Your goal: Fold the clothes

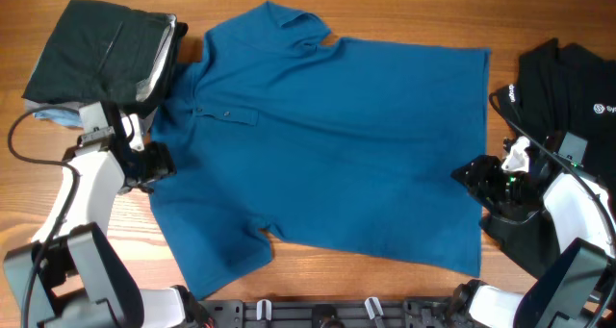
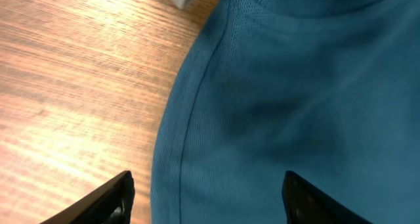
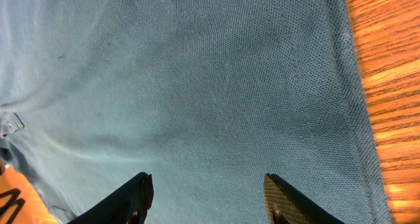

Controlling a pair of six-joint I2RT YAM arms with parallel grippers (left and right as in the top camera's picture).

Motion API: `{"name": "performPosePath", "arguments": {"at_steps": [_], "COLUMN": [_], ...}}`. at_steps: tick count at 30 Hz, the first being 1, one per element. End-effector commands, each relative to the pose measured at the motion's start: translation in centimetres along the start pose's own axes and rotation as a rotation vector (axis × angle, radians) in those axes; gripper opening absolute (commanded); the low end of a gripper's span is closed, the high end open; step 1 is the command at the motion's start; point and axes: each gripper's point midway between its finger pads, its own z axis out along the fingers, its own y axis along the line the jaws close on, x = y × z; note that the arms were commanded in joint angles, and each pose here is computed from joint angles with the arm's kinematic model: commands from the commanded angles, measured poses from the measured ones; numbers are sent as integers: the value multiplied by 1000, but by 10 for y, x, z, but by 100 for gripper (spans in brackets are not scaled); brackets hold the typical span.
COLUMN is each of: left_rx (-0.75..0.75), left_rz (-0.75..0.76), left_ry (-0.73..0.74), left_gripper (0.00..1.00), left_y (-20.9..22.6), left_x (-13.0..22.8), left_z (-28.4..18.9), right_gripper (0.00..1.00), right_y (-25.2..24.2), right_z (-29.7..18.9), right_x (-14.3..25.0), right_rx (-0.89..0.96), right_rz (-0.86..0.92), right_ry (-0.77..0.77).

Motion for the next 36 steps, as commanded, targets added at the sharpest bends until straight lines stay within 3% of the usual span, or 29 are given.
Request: {"name": "performPosePath", "arguments": {"at_steps": [1,12,16,23,33,36], "left_rx": [-26,-42,-31,-24,-83,-58], "left_rz": [63,73,60,341,249,226], "left_ry": [13,-28,-54,-91,-92,-51], "left_gripper": [70,62,65,69,68,59], "left_y": [5,4,-2,-27,0,-3], "left_x": [6,-9,-13,-20,-26,-14], "left_z": [19,37,24,24,37,39], "right_gripper": [59,59,59,60,60,59], "right_y": [5,5,5,5,6,6], "right_z": [0,0,0,0,0,0], "right_x": [-1,-1,-1,-1,1,2], "right_rx": [-24,-24,-24,-21,-26,-26], "right_rz": [-24,-23,-15,74,109,111], "right_ry": [2,2,5,3,14,15]}}
